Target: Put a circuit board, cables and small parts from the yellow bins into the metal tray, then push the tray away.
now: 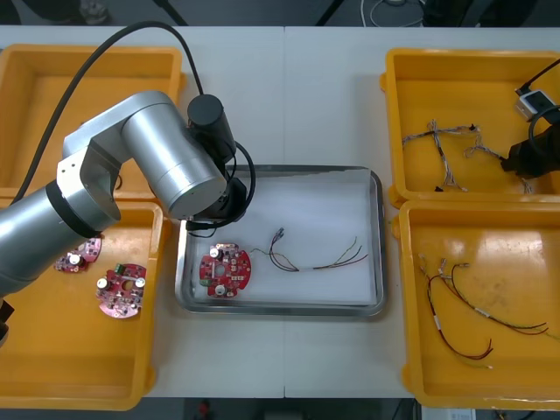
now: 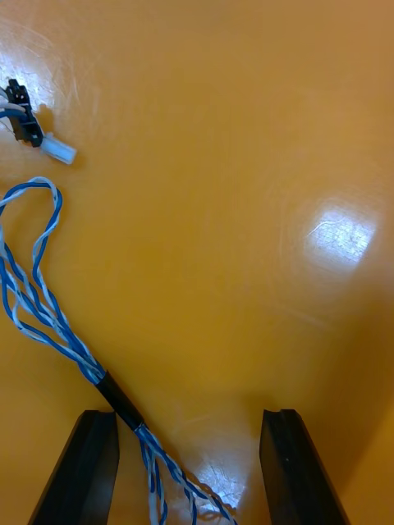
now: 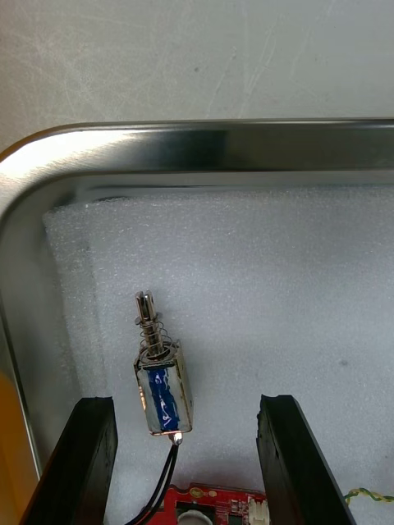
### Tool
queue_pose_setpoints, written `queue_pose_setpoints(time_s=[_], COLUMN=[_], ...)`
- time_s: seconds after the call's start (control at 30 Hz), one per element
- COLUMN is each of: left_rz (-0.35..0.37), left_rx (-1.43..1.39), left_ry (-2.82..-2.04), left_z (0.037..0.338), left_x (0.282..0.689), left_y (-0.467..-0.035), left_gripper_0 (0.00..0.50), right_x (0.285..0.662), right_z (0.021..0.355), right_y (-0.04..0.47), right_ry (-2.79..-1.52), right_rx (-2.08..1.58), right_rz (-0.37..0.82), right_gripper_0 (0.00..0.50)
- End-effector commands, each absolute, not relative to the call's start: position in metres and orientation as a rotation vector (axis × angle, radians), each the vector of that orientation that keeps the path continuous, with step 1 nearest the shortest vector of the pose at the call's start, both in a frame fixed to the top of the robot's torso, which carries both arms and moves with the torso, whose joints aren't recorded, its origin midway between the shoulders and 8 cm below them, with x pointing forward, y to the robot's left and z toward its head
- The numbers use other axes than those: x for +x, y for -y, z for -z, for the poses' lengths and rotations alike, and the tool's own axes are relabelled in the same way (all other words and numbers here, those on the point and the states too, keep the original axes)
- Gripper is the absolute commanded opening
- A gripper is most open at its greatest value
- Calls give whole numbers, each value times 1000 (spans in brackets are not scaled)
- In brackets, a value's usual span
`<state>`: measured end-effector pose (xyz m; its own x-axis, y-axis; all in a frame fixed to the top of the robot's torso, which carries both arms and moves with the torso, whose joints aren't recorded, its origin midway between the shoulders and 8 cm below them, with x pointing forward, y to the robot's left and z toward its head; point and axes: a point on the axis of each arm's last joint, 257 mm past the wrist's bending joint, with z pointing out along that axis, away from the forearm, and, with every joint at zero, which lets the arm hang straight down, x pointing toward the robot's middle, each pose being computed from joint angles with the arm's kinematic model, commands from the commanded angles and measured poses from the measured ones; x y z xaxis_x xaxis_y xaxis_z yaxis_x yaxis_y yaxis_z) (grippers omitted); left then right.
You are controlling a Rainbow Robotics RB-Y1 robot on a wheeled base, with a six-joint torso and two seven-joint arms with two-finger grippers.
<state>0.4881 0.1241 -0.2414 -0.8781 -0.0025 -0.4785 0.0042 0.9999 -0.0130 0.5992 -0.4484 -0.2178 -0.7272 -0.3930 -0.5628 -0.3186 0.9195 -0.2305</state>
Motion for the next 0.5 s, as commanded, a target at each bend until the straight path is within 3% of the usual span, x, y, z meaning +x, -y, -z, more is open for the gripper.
queue_pose_setpoints(time_s=[0.03,0.07,0.3,0.5], left_rz=[46,48,81,113], left_rx=[79,80,81,62], left_ry=[-2631,-2630,-2619,-2607], left_z=[240,240,234,213], left_x=[484,484,480,472], left_y=[-106,-105,-96,-90], left_gripper_0=[500,500,500,500], right_x=[608,606,600,597], right_z=[214,215,211,182], right_y=[431,430,432,439], right_ry=[-2420,-2424,-2445,-2442], right_rx=[-594,-595,-611,-666], right_rz=[157,152,148,244], right_gripper_0=[199,2,0,0])
